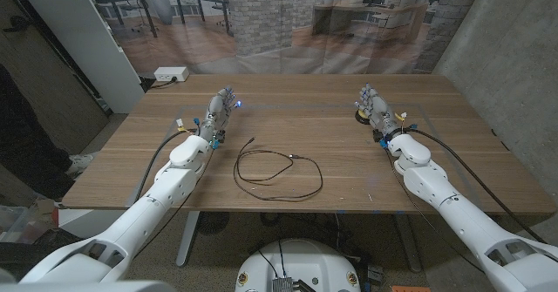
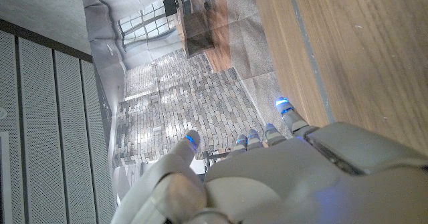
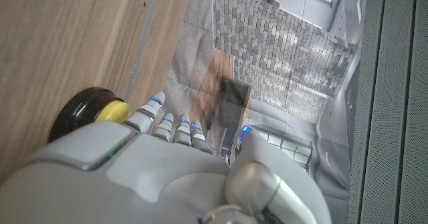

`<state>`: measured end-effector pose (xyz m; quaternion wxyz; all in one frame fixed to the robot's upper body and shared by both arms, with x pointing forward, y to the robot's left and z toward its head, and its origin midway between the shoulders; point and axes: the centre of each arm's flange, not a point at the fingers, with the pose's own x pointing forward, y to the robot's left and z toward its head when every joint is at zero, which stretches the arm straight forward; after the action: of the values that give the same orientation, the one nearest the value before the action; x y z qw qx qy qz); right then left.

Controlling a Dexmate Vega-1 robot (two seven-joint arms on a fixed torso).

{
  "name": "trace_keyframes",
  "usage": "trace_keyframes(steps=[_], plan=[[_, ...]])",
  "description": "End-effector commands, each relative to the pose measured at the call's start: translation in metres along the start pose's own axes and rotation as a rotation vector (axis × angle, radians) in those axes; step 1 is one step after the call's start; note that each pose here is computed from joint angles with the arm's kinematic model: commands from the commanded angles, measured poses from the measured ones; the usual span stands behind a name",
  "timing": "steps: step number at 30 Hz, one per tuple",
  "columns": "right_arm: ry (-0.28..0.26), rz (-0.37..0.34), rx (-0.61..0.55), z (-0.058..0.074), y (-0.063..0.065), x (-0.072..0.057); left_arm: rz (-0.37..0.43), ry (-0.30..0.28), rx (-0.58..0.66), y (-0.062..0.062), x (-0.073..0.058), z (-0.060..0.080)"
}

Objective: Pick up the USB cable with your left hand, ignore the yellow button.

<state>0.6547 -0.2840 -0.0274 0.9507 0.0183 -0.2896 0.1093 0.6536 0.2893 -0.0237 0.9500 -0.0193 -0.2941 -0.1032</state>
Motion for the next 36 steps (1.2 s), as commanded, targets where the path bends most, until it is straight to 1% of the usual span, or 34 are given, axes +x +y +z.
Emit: trace_keyframes(steps=[1, 5, 7, 11, 18, 28, 36], plan=[[-0.003, -0.021, 0.004, -0.001, -0.006, 0.0, -0.017, 0.002, 0.017, 0.001, 0.003, 0.004], [-0.001, -0.017, 0.004, -0.001, -0.005, 0.0, -0.03, 0.013, 0.034, 0.001, 0.004, 0.005], [0.001, -0.019, 0.004, -0.002, -0.005, 0.0, -0.047, 0.023, 0.057, 0.002, 0.006, 0.007], [0.004, -0.02, 0.006, -0.003, -0.006, -0.001, -0.067, 0.022, 0.083, 0.003, 0.008, 0.014], [0.001, -0.018, 0.008, -0.003, -0.005, 0.0, -0.123, 0.031, 0.113, 0.0, 0.01, 0.024], [0.005, -0.025, 0.015, -0.006, -0.006, -0.002, -0.204, 0.069, 0.175, 0.0, 0.01, 0.035], [0.003, -0.024, 0.018, -0.007, -0.006, -0.003, -0.247, 0.082, 0.228, 0.0, 0.01, 0.046]])
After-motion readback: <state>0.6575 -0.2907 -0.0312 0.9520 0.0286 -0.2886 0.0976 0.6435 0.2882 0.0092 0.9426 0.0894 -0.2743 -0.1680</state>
